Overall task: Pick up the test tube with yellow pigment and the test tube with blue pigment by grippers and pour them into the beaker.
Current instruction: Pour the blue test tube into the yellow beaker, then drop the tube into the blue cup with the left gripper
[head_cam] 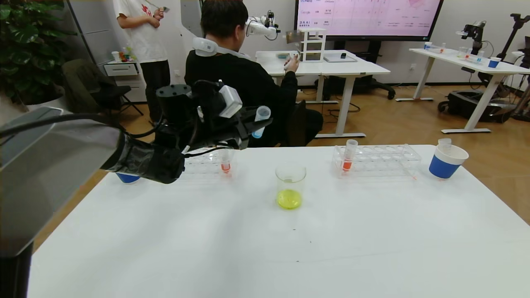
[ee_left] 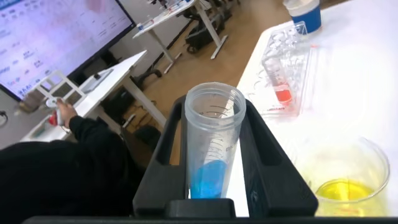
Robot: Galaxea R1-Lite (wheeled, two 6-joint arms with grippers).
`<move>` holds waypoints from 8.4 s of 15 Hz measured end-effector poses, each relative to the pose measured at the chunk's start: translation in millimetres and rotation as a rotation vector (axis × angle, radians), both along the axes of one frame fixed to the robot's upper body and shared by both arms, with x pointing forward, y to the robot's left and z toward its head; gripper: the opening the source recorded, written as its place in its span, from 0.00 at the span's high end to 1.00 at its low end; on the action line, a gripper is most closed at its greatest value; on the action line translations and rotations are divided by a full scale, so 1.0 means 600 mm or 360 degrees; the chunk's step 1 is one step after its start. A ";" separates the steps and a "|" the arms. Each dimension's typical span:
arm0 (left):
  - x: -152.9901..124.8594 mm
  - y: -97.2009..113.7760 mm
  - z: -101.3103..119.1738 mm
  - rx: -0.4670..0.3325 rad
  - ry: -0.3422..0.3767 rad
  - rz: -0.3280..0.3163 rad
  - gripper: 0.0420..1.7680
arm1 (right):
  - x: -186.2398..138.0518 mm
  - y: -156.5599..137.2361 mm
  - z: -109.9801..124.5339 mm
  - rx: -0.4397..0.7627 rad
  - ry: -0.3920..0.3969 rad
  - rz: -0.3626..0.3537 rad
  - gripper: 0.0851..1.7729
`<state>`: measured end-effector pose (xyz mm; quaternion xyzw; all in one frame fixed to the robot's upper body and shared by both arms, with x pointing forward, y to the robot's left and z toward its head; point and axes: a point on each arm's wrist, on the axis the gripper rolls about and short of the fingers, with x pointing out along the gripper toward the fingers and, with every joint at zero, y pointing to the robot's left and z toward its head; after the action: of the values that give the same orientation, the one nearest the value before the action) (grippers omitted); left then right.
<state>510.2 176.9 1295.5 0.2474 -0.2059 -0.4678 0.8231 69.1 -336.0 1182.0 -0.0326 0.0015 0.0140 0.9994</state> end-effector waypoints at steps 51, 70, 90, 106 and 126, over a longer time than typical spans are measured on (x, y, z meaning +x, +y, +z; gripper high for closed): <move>0.038 -0.079 -0.127 0.0746 -0.1512 -0.0118 0.73 | 0.000 0.000 0.000 0.0000 0.0000 0.0001 0.02; 0.026 -0.084 -0.115 0.0767 -0.1582 -0.0114 0.73 | 0.000 0.000 0.000 0.0000 0.0000 0.0001 0.02; -0.035 0.041 0.099 -0.0990 0.0591 0.1626 0.73 | 0.000 0.000 0.000 0.0000 -0.0001 0.0001 0.02; -0.050 0.426 0.013 -0.1112 0.0420 0.2088 0.73 | 0.000 0.000 0.000 0.0000 0.0000 0.0001 0.02; 0.043 0.429 -0.149 -0.1004 0.0499 0.2158 0.73 | 0.000 0.000 0.000 0.0000 0.0000 0.0001 0.02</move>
<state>535.7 434.5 1205.9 0.0036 -0.0136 0.1912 0.9815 69.1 -336.0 1182.0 -0.0326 0.0015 0.0142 0.9994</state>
